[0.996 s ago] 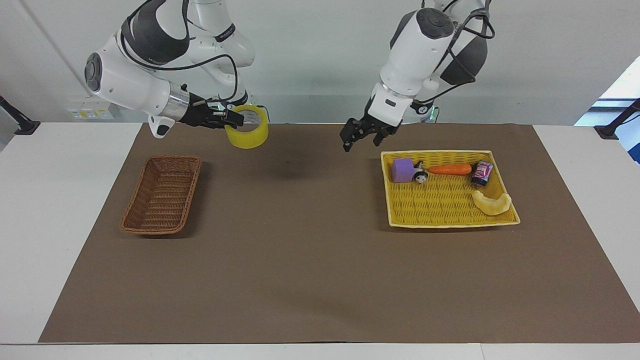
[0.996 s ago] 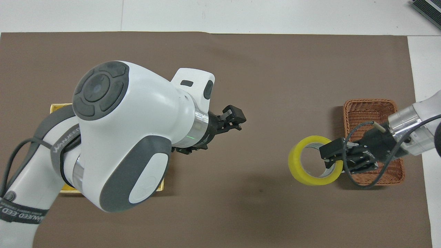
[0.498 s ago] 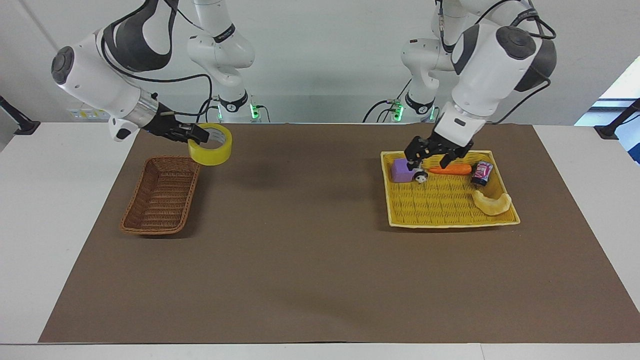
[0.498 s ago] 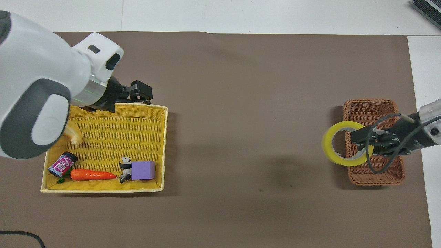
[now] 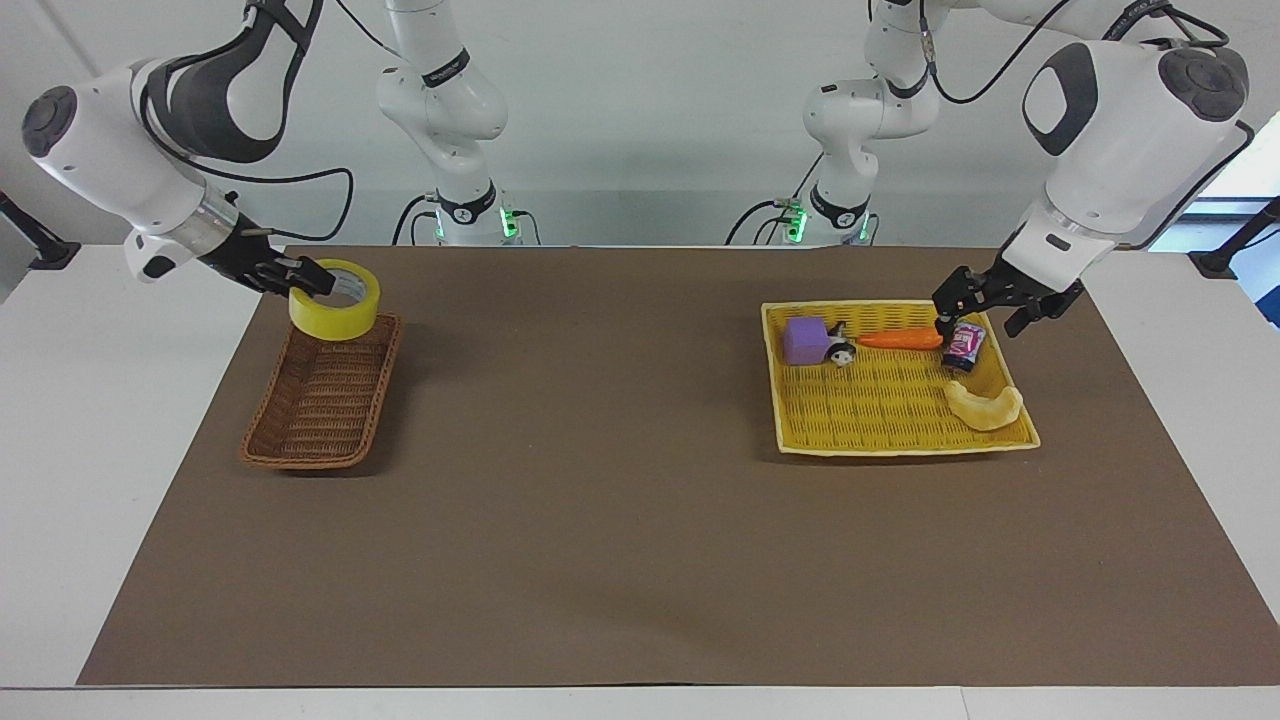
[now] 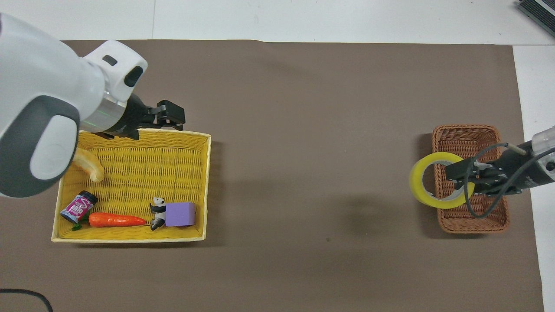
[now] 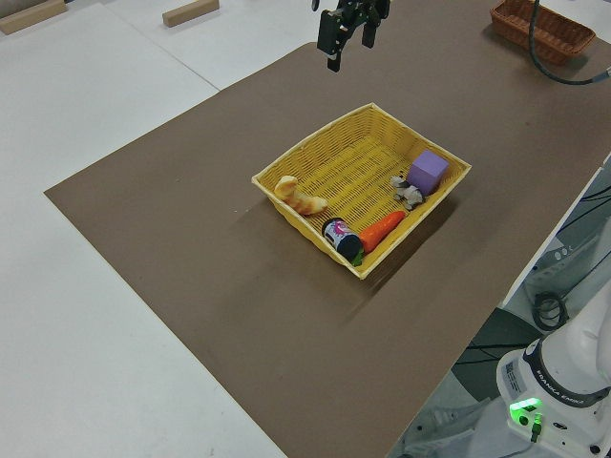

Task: Move tape to another basket
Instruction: 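Open the left gripper and withdraw it while the right gripper holds the tape, then lower the tape into the brown basket with the right gripper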

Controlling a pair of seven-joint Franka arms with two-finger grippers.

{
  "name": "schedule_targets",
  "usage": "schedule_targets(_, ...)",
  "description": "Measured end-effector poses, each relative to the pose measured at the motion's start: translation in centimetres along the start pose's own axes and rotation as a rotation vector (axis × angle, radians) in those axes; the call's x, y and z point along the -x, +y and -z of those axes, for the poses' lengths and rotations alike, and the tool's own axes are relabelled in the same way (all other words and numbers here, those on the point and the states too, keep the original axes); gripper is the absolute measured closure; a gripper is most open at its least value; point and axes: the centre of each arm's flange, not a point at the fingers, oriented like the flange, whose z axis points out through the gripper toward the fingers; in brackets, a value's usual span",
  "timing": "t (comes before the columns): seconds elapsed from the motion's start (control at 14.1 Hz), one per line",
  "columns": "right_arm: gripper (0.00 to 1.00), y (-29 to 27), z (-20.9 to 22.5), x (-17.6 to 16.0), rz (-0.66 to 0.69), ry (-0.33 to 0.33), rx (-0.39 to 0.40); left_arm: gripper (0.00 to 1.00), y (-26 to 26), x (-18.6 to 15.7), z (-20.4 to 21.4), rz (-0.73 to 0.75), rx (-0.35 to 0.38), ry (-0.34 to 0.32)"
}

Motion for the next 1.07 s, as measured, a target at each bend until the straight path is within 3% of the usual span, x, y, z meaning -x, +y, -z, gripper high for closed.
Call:
schedule_targets(0.43,0.67,5.1,-1.7,-1.2,0.067,0.018,0.040,0.00,-4.5,3.5,4.1,0.016,-0.018,-0.002)
schedule_targets(0.71,0.67,5.5,-1.8,-1.4,0.072,0.029,0.050,0.00,-4.1,4.4,4.3,0.007,-0.050,-0.043)
schedule_targets(1.07,0.67,8.4,-3.6,-1.6,0.125,0.013,0.044,0.00,-3.8,4.4,4.3,0.000,-0.054,-0.043)
